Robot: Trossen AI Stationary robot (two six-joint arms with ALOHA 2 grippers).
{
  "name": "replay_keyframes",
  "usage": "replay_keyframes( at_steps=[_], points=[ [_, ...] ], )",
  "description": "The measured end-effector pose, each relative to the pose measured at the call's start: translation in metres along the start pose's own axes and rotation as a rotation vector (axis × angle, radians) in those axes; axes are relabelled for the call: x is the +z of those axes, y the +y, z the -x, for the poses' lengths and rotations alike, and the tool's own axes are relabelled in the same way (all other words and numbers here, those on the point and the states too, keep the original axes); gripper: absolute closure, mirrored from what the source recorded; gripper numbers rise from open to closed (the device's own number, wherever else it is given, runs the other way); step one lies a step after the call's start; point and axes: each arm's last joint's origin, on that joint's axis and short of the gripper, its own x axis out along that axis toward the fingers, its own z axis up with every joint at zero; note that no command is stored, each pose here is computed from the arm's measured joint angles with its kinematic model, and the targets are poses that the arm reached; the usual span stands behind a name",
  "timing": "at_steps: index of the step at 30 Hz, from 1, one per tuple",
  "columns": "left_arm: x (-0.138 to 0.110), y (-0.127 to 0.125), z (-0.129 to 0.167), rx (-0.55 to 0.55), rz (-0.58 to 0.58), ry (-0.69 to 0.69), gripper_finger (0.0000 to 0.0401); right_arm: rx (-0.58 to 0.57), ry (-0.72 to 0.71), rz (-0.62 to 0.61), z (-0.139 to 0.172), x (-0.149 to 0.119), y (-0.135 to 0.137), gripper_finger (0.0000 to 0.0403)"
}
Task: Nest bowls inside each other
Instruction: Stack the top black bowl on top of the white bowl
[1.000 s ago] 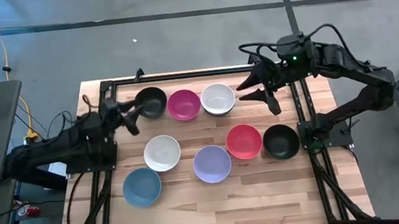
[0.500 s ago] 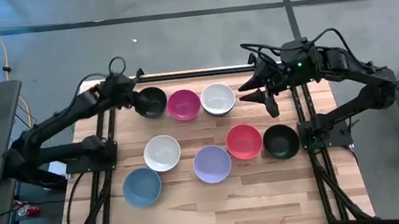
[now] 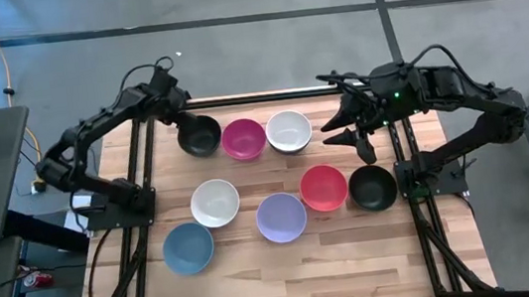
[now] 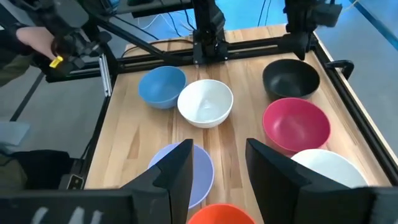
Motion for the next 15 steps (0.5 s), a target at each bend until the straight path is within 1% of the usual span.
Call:
replay_keyframes(
  at_steps=[7,15],
  points=[
    [0.002,0.002,-0.013,-0.002,-0.088,0.047,0.0229,-0.016,-0.002,0.031,0.000,0.000,0.000,0.0263],
    [0.000,0.002,-0.018,-0.005,-0.146,0.092,0.0229,-0.016,-0.002,0.041,0.000,0.000,-0.001,0.0263]
  ],
)
